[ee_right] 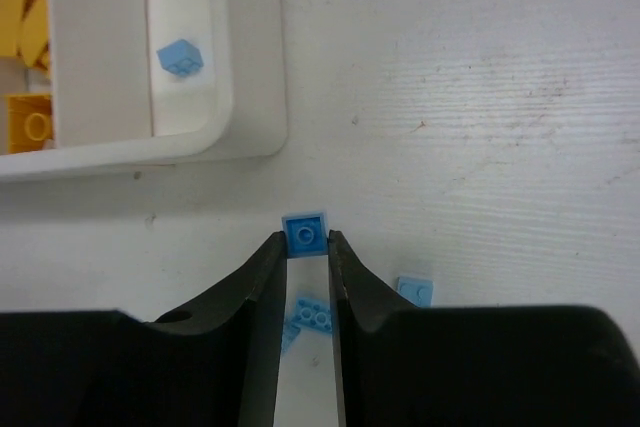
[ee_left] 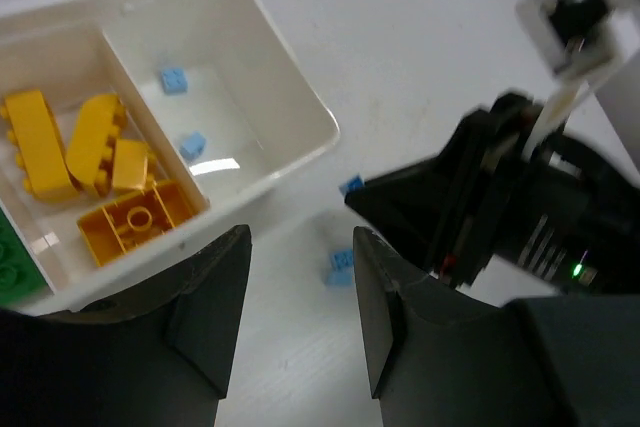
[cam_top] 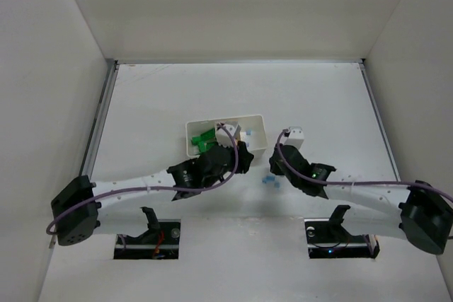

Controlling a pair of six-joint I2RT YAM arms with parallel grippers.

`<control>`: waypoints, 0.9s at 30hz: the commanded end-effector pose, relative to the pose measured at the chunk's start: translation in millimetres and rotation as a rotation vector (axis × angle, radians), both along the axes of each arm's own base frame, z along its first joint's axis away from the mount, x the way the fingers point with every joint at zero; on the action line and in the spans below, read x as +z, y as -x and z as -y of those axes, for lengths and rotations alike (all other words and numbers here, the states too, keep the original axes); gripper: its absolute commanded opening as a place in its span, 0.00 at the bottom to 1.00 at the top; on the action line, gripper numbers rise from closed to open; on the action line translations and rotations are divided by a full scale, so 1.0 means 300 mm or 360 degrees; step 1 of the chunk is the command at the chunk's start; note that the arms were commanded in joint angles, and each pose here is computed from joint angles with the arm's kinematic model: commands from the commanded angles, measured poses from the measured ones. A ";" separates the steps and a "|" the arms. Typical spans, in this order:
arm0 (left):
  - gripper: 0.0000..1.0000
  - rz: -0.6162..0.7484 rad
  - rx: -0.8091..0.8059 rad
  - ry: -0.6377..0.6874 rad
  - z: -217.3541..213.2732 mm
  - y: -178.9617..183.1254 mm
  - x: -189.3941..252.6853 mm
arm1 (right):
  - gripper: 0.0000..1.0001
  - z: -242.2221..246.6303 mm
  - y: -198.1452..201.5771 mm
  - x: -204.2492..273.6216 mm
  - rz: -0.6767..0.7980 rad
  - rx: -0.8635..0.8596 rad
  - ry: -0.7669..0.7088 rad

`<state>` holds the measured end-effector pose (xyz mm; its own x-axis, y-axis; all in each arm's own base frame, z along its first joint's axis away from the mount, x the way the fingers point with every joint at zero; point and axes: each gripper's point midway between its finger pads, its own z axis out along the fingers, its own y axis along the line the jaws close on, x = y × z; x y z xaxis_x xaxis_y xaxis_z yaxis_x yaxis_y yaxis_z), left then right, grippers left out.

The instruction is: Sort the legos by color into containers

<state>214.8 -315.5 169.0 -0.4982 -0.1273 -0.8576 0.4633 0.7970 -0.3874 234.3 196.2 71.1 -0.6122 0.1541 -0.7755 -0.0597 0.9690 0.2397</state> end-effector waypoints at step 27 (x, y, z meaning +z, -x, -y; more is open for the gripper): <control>0.40 -0.0056 -0.0247 -0.0262 0.231 0.207 -0.280 | 0.33 0.025 -0.125 0.203 0.0251 -0.0130 -0.0199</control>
